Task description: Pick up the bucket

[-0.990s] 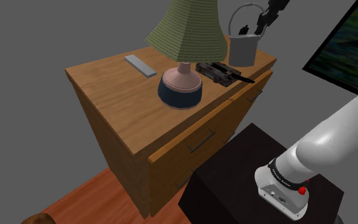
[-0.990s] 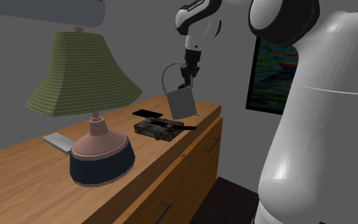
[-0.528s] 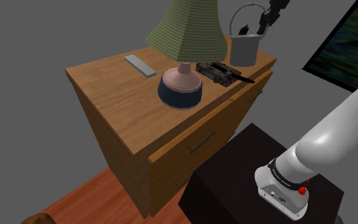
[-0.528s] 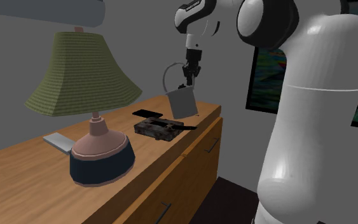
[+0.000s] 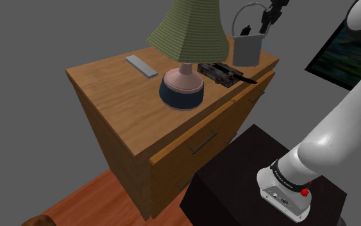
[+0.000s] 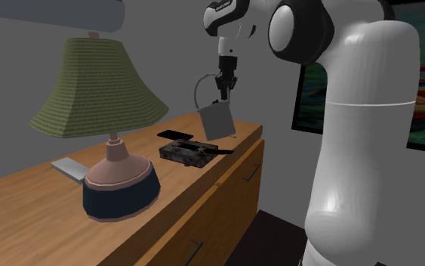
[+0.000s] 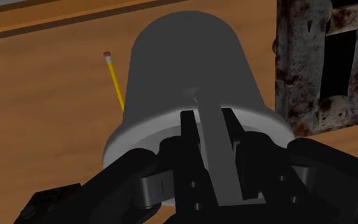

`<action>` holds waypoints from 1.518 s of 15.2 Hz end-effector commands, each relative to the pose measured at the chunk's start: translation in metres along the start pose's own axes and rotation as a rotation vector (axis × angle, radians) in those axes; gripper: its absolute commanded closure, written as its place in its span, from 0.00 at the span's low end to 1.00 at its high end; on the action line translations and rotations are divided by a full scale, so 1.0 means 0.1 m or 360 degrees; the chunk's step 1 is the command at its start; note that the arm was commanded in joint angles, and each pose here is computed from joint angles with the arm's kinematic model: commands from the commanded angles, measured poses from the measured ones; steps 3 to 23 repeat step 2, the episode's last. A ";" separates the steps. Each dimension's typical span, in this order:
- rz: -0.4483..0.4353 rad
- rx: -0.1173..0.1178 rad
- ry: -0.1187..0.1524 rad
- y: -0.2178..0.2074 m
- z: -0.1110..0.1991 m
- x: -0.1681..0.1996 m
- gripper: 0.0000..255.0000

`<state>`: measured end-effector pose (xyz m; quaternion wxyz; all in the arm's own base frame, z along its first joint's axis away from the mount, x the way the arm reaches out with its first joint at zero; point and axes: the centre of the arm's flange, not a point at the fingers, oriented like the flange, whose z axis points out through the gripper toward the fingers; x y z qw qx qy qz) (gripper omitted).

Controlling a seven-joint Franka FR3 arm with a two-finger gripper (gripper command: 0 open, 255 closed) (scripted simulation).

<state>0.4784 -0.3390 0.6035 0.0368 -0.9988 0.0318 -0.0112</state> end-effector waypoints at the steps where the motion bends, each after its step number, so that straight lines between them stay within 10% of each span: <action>1: 0.0001 0.0001 -0.0003 0.00 -0.07 0.01 1.00; 23: 0.0000 0.0001 -0.0003 0.00 -0.06 0.01 1.00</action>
